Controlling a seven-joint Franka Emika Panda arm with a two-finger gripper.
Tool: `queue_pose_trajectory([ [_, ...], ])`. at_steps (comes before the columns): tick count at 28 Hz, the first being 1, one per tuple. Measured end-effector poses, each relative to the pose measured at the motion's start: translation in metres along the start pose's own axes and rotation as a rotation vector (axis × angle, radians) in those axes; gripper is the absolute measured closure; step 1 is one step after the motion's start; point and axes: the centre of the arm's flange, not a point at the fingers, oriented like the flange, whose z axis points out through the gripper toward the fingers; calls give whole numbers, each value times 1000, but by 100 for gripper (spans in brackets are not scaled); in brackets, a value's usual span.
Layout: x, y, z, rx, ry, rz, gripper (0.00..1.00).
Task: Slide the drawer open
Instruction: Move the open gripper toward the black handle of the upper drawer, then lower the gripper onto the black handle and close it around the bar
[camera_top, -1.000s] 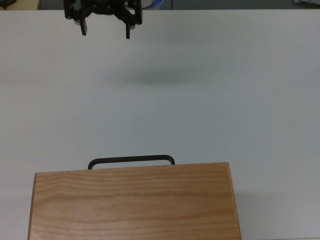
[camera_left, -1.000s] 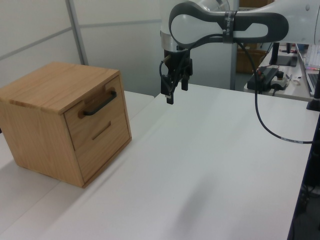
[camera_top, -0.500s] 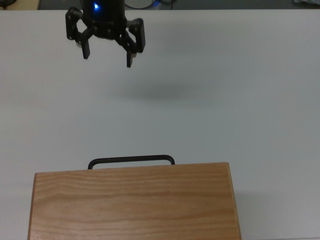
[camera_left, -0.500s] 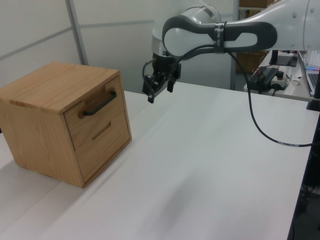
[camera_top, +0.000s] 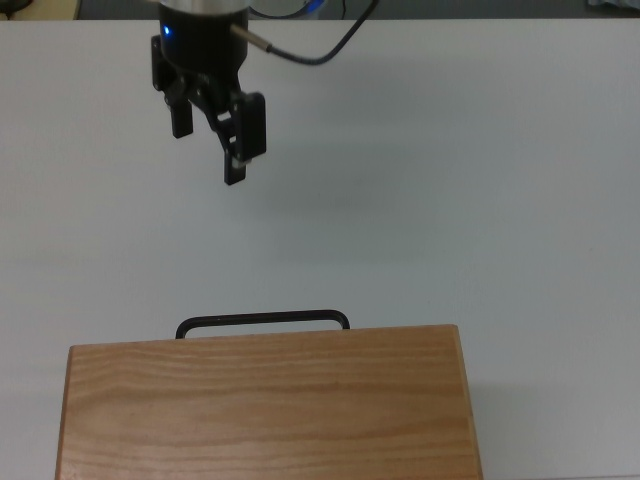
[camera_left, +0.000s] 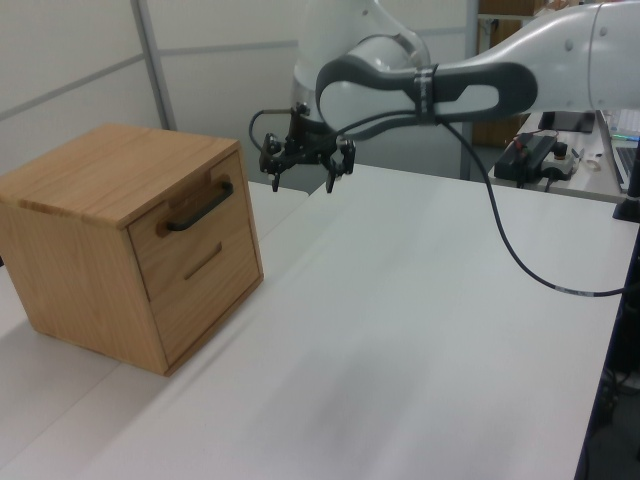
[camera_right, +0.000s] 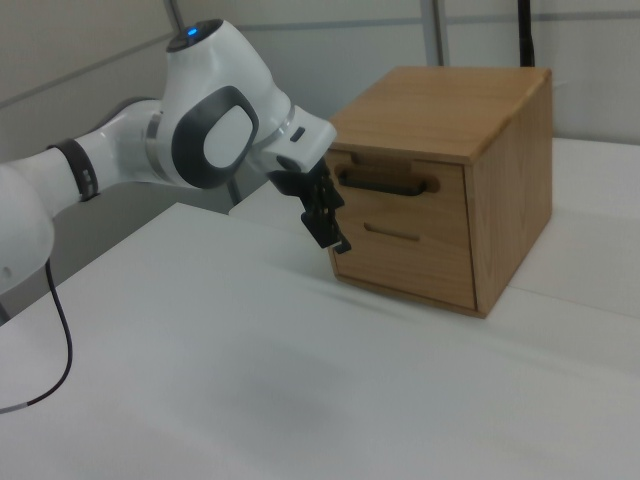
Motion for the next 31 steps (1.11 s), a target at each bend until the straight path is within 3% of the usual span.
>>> queue_pose_trajectory([
  [6, -4, -10, 24, -17, -9, 187, 0],
  [10, -5, -22, 28, 16, 0, 271, 0],
  [18, -3, -48, 19, 110, 25, 333, 0],
  [31, 6, -81, 59, 140, 62, 376, 4],
])
